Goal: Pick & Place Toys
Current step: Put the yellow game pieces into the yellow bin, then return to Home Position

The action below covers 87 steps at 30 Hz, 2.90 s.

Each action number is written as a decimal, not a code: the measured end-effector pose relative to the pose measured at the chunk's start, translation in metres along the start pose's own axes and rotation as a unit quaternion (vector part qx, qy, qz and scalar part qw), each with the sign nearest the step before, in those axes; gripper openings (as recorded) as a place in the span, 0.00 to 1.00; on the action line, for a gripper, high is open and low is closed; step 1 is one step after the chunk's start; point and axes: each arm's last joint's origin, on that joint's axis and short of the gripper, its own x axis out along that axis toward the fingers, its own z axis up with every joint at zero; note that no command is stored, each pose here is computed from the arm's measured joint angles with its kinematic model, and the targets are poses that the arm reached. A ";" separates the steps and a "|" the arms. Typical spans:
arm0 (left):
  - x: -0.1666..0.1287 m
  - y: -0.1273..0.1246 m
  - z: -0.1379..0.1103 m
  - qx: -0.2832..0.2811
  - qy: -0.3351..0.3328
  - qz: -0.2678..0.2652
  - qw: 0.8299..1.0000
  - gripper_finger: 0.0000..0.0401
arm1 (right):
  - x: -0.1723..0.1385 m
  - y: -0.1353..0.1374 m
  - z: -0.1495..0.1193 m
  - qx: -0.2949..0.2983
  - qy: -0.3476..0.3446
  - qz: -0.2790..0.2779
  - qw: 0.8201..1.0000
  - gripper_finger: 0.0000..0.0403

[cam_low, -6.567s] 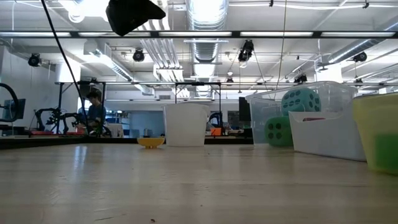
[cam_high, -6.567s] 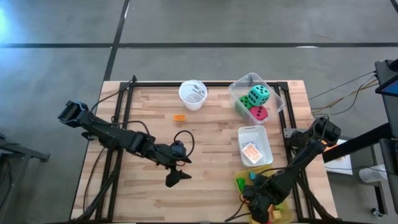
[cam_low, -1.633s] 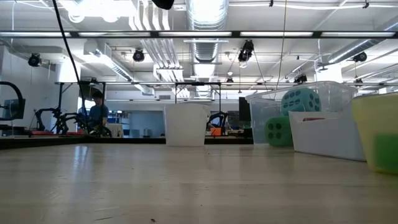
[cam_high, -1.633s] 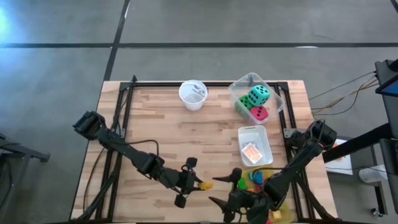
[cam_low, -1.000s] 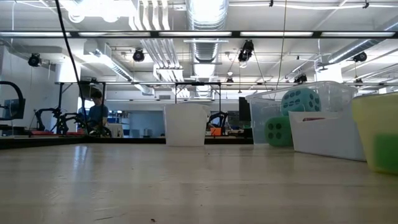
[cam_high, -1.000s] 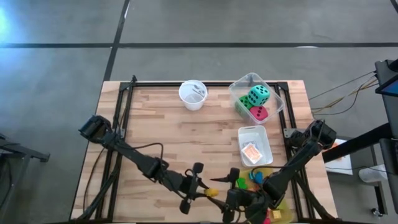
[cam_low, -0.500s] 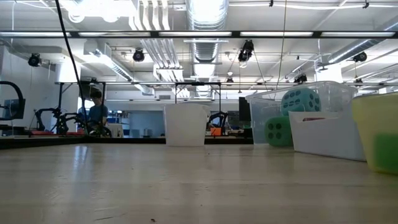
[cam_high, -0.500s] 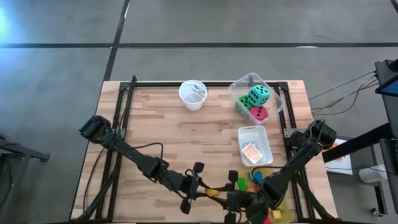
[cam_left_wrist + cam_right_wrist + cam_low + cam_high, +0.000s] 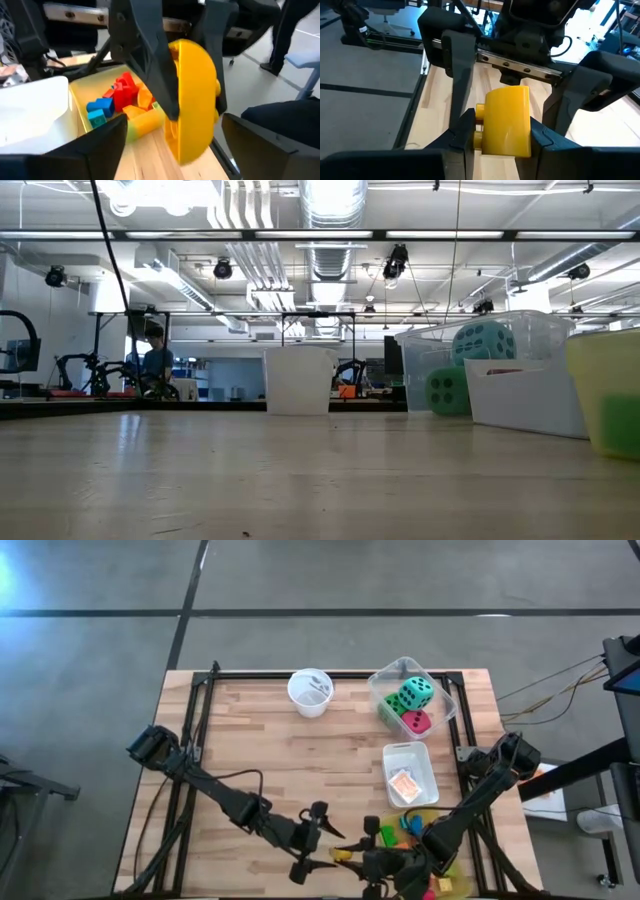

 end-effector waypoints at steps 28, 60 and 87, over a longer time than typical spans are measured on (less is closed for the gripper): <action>-0.078 0.016 0.014 -0.301 0.183 0.089 0.932 0.89 | -0.075 -0.007 -0.013 0.127 0.331 -0.071 0.932 0.21; -0.086 0.019 0.018 -0.296 0.172 0.110 0.933 0.89 | -0.077 -0.010 -0.098 0.226 0.448 -0.125 0.856 0.21; -0.086 0.019 0.018 -0.286 0.171 0.113 0.936 0.89 | -0.076 -0.012 -0.104 0.230 0.451 -0.128 0.853 0.57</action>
